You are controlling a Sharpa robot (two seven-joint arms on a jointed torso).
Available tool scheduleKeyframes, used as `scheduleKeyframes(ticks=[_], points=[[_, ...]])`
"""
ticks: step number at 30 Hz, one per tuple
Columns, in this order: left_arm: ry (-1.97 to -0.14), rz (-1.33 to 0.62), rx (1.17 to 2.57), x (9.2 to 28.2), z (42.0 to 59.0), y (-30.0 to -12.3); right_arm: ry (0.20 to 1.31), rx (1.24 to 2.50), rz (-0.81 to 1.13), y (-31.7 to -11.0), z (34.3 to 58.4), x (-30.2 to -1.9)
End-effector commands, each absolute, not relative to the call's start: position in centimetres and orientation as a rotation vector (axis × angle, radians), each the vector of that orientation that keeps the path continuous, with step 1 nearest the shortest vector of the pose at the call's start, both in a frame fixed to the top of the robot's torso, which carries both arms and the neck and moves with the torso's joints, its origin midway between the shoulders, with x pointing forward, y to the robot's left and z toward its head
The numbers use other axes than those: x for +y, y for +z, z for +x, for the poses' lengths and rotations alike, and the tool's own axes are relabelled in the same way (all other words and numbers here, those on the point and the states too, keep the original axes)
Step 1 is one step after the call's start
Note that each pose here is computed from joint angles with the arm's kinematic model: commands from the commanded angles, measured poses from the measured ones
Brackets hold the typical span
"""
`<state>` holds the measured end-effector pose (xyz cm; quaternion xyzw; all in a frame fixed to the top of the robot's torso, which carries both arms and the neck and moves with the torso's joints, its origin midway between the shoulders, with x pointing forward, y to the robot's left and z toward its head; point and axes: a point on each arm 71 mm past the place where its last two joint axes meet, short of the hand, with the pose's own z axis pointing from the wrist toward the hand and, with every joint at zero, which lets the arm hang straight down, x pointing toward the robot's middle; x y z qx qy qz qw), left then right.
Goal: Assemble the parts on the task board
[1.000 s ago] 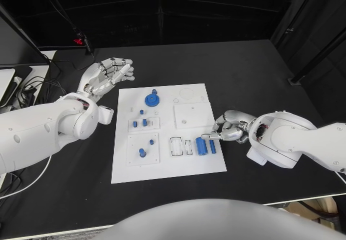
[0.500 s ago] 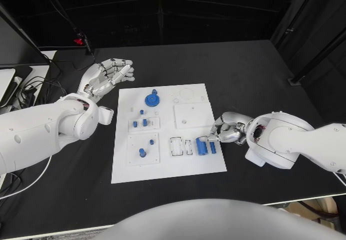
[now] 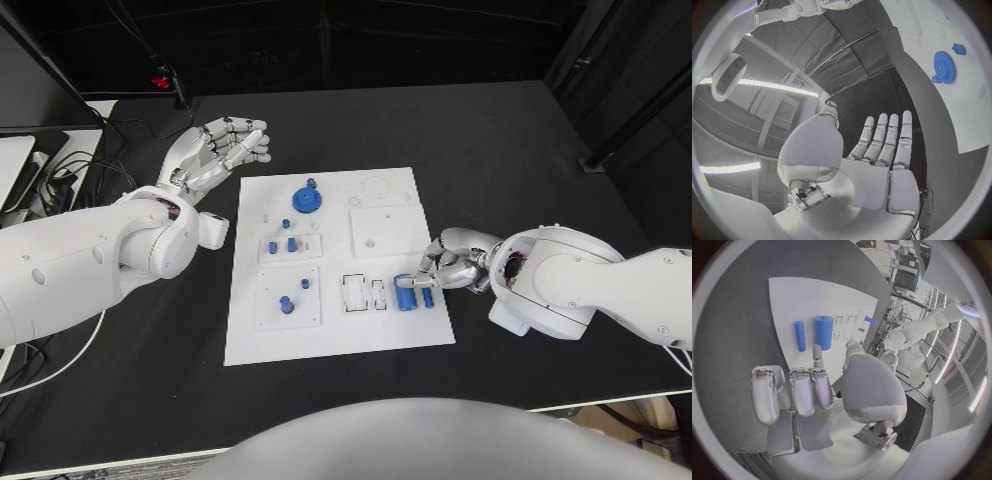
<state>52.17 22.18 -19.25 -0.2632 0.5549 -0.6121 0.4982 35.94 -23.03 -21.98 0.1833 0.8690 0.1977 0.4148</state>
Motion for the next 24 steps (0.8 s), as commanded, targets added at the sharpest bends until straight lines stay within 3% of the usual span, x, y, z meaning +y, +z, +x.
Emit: scheduleKeyframes(ticks=[1,24], points=[[-1.525,-0.603,1.301,22.12,52.02,-18.83,0.462,2.232,0.449,-22.27,35.83,-22.98],[-1.531,-0.603,1.303,22.03,51.97,-18.89,0.386,2.33,0.404,-23.17,36.15,-22.14]])
